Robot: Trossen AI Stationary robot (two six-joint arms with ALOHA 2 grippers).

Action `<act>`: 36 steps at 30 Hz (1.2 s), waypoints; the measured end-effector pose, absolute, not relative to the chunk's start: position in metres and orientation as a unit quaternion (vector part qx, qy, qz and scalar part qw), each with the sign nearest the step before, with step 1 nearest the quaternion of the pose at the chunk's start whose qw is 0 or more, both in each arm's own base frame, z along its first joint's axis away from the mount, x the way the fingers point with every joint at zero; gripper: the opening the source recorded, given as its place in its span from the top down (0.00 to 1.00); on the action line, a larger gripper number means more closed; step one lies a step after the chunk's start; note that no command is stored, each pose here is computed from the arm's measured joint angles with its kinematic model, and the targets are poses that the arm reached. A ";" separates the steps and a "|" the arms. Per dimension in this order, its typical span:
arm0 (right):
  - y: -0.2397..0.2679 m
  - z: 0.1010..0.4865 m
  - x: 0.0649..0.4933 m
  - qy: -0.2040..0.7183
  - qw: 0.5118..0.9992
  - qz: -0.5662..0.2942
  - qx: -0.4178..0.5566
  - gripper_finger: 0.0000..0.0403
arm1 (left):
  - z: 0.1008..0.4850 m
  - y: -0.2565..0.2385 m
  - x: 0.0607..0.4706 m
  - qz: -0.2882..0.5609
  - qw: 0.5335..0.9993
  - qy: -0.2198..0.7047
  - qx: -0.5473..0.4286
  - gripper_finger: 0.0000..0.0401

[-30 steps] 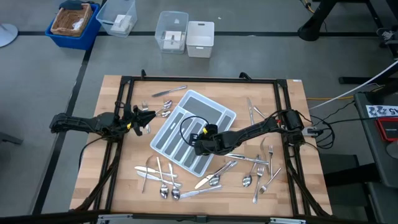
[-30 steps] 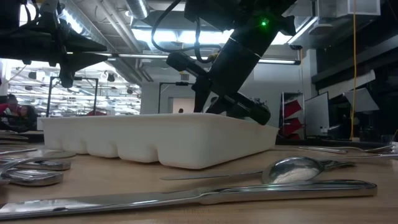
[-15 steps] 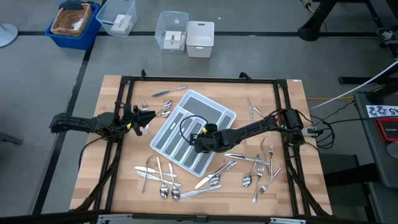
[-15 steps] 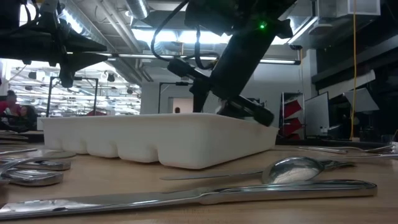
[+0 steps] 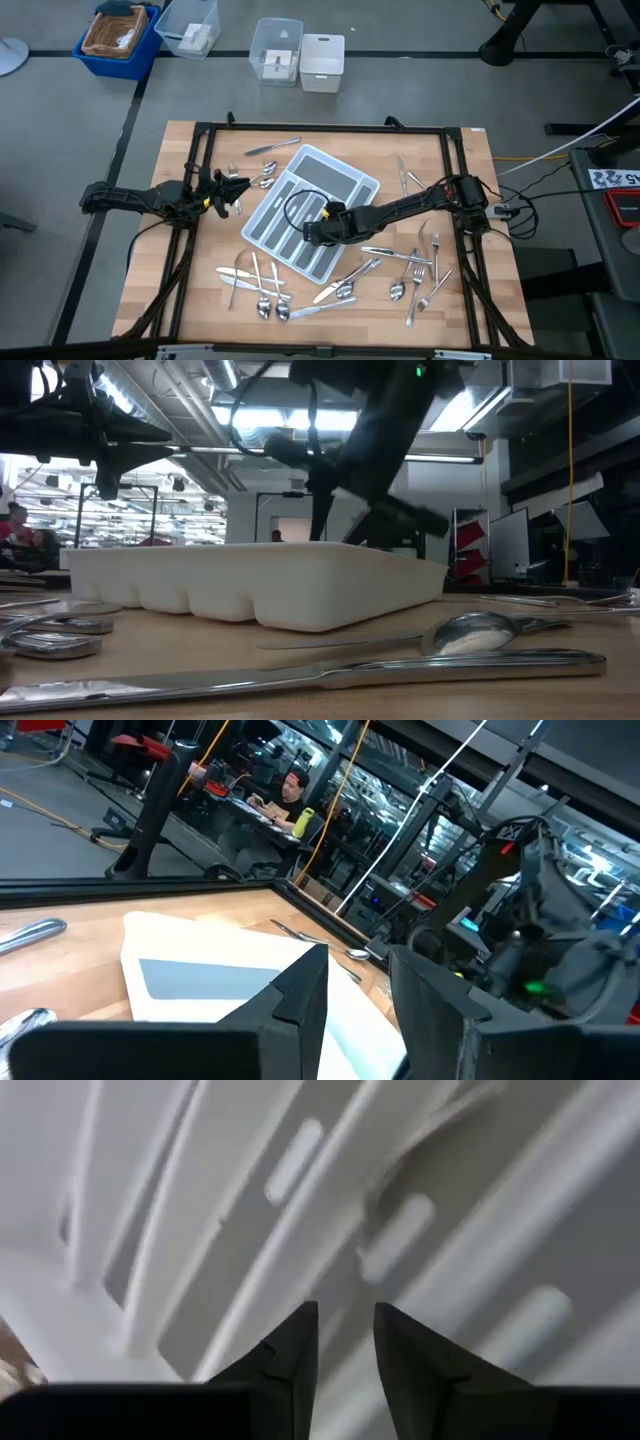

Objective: Sort silverware
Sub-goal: Put the silver fork into the white cutlery tray

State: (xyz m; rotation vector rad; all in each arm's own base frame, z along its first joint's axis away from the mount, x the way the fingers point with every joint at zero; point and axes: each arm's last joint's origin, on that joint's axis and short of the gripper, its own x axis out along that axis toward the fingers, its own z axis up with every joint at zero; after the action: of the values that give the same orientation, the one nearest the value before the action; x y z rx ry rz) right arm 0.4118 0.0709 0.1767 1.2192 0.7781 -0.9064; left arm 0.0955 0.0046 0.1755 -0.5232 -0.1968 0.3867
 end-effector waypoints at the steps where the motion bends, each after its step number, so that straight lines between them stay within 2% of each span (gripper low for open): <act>1: 0.070 0.182 0.411 0.354 0.654 -0.407 0.531 0.74 | 0.175 0.005 0.096 0.190 0.943 -0.096 -0.256 0.75; 6: 0.069 0.214 0.411 0.391 0.660 -0.422 0.483 0.74 | 0.176 0.005 0.096 0.190 0.943 -0.096 -0.256 0.75; 12: 0.069 0.253 0.416 0.403 0.704 -0.391 0.434 0.74 | 0.195 0.006 0.090 0.200 0.940 -0.100 -0.256 0.75; 24: 0.067 0.318 0.416 0.417 0.788 -0.320 0.320 0.74 | 0.250 0.009 0.058 0.250 0.918 0.032 -0.307 0.75; 31: 0.063 0.364 0.401 0.424 0.821 -0.296 0.244 0.74 | 0.267 0.007 0.070 0.286 0.893 0.143 -0.318 0.75; 36: 0.057 0.396 0.380 0.430 0.838 -0.287 0.172 0.74 | 0.267 0.005 0.088 0.330 0.853 0.218 -0.340 0.75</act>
State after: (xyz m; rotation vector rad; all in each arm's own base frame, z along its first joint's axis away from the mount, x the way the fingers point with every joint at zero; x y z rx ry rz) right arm 0.3798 0.0574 0.3964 0.3646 0.9101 -0.6071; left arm 0.0882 0.0051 0.2674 -0.7153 0.4596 0.6954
